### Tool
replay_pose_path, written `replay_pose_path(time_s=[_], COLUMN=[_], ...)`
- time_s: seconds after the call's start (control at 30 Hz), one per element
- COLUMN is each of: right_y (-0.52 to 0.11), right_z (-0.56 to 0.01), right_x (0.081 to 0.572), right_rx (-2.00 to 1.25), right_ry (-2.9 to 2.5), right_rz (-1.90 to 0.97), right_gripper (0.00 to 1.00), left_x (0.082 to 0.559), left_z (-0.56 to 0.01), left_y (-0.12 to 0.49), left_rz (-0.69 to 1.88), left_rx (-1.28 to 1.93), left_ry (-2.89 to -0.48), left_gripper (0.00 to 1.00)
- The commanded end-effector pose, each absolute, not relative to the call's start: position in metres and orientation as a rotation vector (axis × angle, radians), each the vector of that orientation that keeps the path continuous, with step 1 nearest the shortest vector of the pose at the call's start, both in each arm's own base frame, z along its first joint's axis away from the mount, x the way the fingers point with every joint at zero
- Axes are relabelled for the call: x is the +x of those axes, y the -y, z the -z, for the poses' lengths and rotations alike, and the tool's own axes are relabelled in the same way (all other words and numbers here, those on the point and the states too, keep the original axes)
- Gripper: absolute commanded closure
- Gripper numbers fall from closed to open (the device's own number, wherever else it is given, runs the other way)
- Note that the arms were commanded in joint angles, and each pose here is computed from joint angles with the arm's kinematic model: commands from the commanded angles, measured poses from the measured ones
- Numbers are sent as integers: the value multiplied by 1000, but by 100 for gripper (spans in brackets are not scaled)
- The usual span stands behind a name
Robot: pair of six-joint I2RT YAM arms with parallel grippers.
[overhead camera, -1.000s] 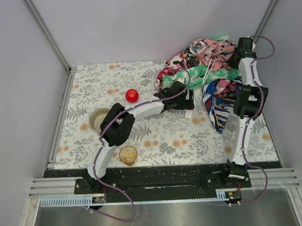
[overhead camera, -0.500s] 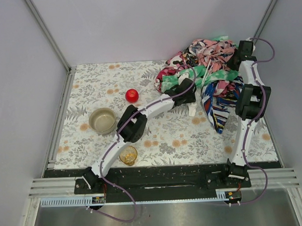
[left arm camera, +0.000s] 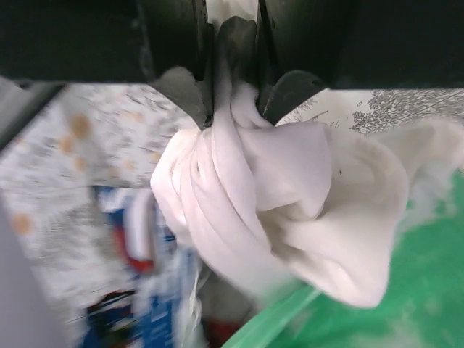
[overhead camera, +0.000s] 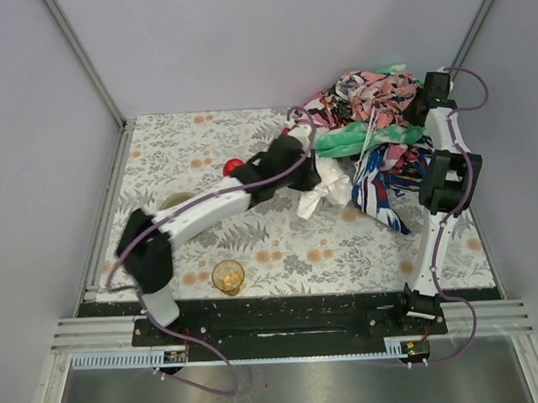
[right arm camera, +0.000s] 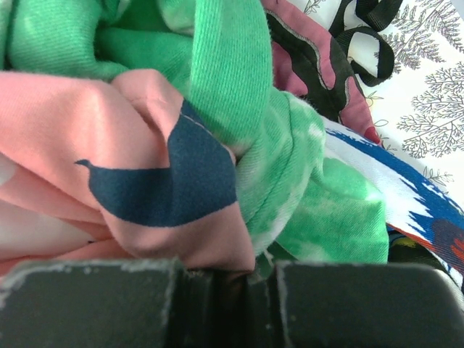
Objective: Pick out a specific cloth from the pile
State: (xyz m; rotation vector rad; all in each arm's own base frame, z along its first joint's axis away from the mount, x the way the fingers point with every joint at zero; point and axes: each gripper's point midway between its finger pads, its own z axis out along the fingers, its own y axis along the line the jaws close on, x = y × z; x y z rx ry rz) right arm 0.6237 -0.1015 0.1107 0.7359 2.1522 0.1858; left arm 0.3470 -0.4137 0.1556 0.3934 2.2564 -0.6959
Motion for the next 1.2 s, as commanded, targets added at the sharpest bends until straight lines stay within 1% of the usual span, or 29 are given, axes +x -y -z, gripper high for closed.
replay_pose_path(time_s=[0.0,0.1,0.2,0.27,0.37,0.53,0.57,0.63,0.67,0.7,0.73,0.77,0.83,0.97,1.17], right_y=[42,41,42,42,43,46,48,51,52,53,55,57,60,54,31], right_z=[-38,-36,-36,-39,-50,-78,-88,-115,-132,-153,-173,-191,-224,-282,-341], right_x=[584,583,583,583,582,577,575,573,573,572,568,564,552,519,460], right_rx=[689,693,690,682,664,610,596,576,555,532,515,510,509,503,465], right_ry=[-2462,-2468,-2473,-2472,-2458,-2433,-2423,-2384,-2359,-2327,-2305,-2282,-2245,-2154,-1986], right_rz=[-256,-258,-249,-247,-241,-214,-201,-181,-174,-163,-148,-133,-103,-119,-235], right_gripper=[99,99,97,96,94,78,73,60,48,23,13,8,2,0,1], left_x=[298,279,276,266,256,240,239,237,237,237,238,236,236,237,231], left_z=[-328,-376,-411,-437,-458,-468,-466,-461,-459,-453,-449,-445,-433,-406,-360], left_y=[385,342,299,278,262,251,251,250,250,251,252,254,259,271,299], left_rz=[918,865,760,743,738,769,774,776,776,779,785,797,820,861,986], left_rx=[528,484,382,346,334,343,347,350,348,347,344,346,350,351,399], left_ry=[-1797,-1689,-1614,-1559,-1518,-1494,-1499,-1506,-1512,-1524,-1527,-1530,-1549,-1608,-1695], left_gripper=[100,100,100,100,100,100,100,100,100,100,100,100,100,100,100])
